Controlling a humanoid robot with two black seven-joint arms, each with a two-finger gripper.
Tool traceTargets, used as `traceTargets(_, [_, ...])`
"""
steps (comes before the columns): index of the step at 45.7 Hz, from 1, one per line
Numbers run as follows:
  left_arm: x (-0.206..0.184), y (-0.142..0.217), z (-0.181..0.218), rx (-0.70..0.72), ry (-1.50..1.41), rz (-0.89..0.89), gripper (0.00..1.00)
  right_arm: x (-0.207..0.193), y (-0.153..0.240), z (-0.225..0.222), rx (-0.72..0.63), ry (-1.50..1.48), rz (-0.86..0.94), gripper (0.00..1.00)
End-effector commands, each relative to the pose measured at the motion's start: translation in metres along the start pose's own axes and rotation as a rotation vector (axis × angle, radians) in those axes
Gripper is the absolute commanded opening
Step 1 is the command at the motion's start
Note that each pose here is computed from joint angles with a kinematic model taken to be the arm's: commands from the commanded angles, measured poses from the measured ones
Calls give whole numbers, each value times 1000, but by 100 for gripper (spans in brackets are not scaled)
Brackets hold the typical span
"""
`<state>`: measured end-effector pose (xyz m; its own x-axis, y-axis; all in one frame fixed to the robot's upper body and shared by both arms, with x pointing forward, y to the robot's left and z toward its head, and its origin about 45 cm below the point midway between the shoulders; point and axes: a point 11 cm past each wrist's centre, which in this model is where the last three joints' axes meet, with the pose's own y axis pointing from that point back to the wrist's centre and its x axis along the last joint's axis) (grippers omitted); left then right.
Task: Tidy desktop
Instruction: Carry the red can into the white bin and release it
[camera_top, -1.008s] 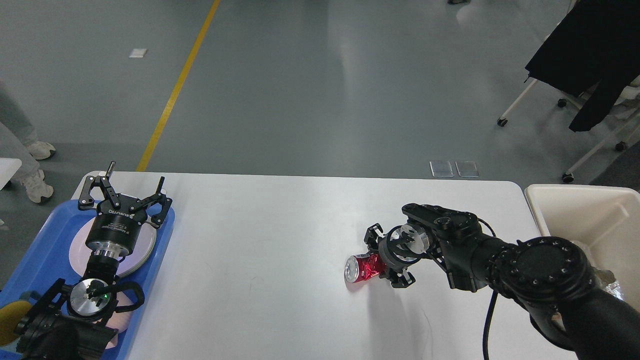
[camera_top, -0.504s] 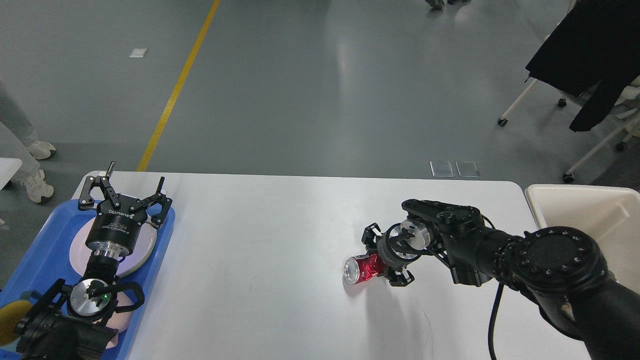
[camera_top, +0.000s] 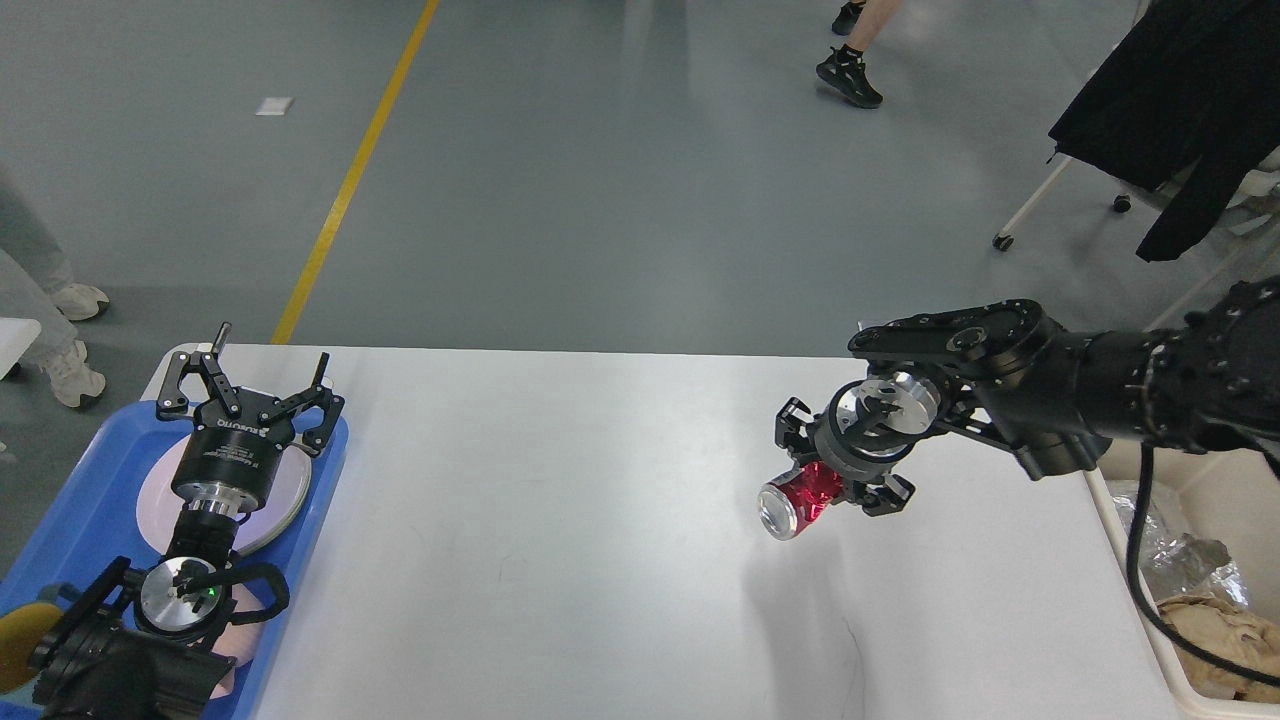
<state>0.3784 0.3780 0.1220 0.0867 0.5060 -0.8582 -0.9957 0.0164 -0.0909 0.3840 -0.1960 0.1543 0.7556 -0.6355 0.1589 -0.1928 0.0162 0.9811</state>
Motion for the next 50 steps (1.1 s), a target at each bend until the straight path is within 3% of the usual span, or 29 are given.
traceTargets(1, [0,0,0,1,0,-1,97,2,40,10,-58,162,-19,0])
traceTargets(9, [0,0,0,0,0,1,97,25,105,34,-155,363,-60,0])
traceTargets(20, [0,0,0,0,0,2,97,40,158,73,-177,497,-166,0])
traceTargets(38, [0,0,0,-2,0,2,97,27,188,88,-122,543,-193,0])
traceTargets(50, [1,1,0,-2,0,4,97,67,184,130,-120,455,-145,0])
